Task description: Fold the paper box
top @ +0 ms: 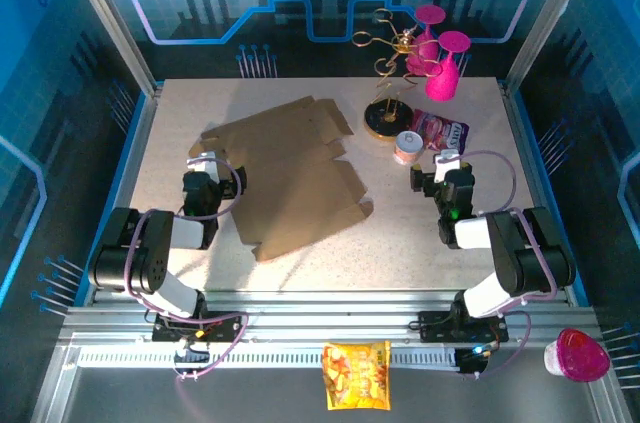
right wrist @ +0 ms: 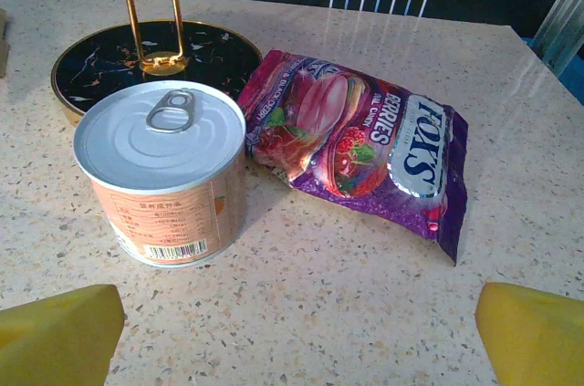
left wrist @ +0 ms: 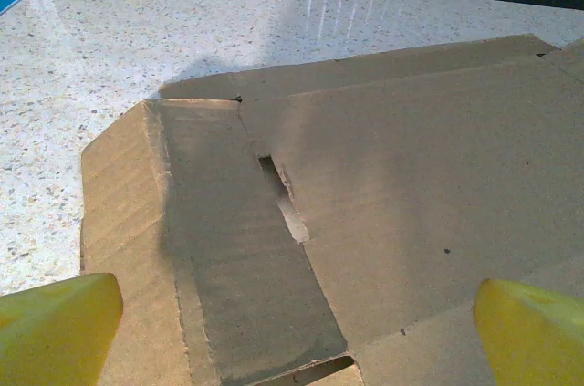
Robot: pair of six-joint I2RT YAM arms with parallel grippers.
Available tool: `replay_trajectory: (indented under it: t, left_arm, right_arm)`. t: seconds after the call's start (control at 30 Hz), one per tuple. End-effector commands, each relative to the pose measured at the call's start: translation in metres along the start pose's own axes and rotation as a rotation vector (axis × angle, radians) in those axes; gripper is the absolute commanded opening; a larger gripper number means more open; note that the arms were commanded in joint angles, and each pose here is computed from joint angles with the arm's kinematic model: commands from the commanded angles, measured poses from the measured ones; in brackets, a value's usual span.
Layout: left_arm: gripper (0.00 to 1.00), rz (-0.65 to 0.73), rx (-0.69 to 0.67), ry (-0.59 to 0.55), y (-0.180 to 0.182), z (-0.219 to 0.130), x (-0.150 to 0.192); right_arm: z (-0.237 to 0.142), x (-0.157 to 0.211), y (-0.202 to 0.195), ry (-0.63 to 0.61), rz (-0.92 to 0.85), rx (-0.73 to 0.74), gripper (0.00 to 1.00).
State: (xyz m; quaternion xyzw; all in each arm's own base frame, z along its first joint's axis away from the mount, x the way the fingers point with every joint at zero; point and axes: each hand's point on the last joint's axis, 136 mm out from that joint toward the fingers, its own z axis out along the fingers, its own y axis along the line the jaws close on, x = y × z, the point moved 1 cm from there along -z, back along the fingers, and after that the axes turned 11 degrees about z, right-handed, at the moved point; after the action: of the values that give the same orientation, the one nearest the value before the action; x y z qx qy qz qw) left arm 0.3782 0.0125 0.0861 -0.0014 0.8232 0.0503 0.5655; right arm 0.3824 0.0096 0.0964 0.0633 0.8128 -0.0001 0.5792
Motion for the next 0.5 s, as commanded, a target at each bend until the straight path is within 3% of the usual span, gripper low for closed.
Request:
replay_trajectory:
  t: [0.0, 0.47]
  left_arm:
    - [0.99, 0.017, -0.012, -0.041, 0.0, 0.0023, -0.0149]
    - [0.99, 0.017, -0.013, -0.042, 0.0002, 0.0023, -0.0151]
  right_arm:
    - [0.0016, -0.0084, 0.0023, -0.033, 0.007, 0.004, 1.0]
    - [0.0014, -0.008, 0.0021, -0.032, 0.007, 0.005, 1.0]
